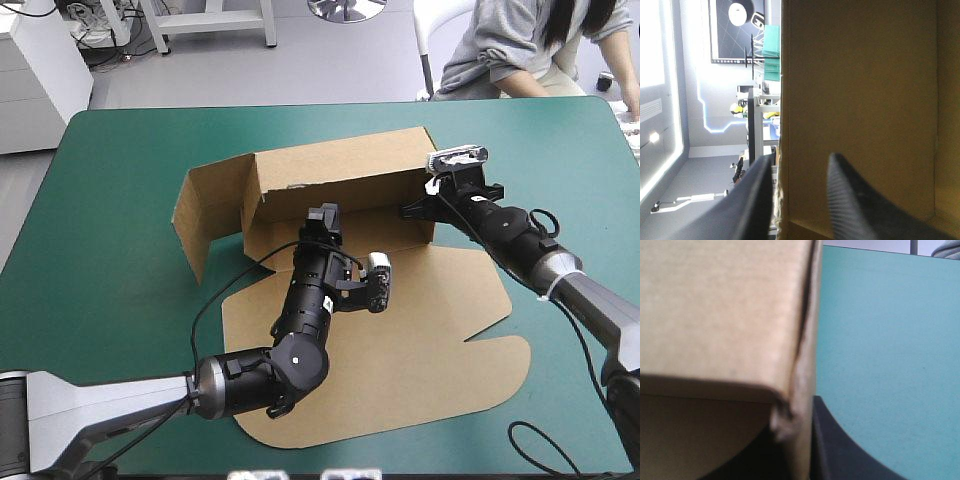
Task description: Fold the box
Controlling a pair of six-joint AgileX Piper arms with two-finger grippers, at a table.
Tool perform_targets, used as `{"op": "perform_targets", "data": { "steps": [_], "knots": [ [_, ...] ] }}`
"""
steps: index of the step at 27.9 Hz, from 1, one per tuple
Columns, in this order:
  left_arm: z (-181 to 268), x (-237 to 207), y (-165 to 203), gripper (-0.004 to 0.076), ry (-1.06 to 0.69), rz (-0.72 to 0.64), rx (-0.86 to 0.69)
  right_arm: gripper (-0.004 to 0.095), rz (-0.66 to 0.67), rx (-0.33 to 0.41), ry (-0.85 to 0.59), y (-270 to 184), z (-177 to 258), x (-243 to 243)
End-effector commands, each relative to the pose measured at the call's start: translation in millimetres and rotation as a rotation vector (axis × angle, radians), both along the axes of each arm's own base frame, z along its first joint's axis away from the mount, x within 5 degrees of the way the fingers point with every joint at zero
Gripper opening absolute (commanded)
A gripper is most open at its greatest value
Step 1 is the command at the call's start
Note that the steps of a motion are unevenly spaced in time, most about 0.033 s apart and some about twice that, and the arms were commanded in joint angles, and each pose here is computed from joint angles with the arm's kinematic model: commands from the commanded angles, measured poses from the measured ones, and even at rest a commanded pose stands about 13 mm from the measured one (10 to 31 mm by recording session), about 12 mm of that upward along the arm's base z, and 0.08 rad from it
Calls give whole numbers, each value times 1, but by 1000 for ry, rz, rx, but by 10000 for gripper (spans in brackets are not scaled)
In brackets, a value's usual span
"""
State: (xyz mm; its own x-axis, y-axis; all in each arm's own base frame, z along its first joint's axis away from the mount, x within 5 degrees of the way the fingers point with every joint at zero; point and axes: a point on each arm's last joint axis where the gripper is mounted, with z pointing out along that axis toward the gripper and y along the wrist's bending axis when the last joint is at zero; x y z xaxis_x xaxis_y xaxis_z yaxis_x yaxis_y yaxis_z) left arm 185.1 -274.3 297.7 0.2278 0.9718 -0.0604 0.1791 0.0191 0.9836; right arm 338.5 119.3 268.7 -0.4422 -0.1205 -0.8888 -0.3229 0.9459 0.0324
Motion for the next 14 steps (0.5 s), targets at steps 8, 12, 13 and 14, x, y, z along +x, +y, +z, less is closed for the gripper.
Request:
{"op": "perform_targets", "data": {
  "steps": [8,12,13,14],
  "knots": [
    [50,1,25,13,304,55,-366,0,2,86,-36,2,25,-3],
    [94,11,65,13,496,77,-543,0,22,107,-1,-2,23,-3],
    [102,13,77,13,539,107,-577,0,23,116,9,-4,23,-3],
    [108,17,89,13,577,133,-609,1,16,127,16,-6,23,-2]
  ]
}}
